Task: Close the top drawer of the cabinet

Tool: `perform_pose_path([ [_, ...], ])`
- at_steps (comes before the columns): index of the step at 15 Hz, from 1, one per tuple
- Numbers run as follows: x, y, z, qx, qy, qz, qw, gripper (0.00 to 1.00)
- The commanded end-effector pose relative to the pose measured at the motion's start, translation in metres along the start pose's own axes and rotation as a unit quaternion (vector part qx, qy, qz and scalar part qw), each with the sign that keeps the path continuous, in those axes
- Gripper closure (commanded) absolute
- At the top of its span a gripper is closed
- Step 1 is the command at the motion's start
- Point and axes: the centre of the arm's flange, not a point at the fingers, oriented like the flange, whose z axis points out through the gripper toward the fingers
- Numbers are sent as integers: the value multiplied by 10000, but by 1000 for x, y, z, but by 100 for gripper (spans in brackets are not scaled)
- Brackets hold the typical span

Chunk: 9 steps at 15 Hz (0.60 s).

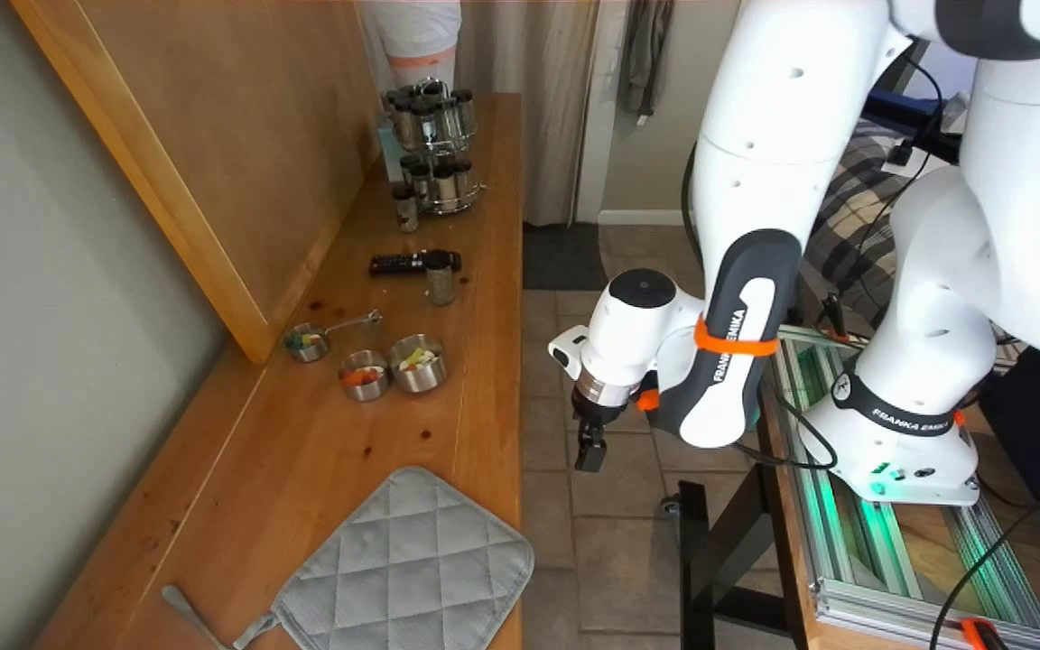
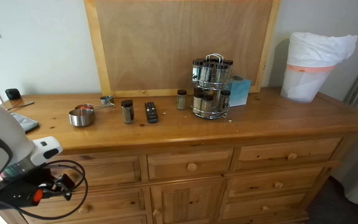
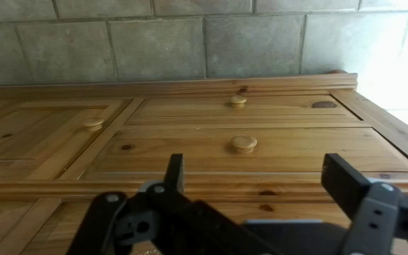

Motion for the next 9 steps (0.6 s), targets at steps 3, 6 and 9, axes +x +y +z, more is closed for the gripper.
perform_pose_path([
  [3, 18, 14, -118, -247, 406, 122, 9988, 0],
  [6, 43, 34, -158, -296, 734, 352, 9962, 0],
  [9, 59, 52, -184, -376, 920, 532, 9936, 0],
])
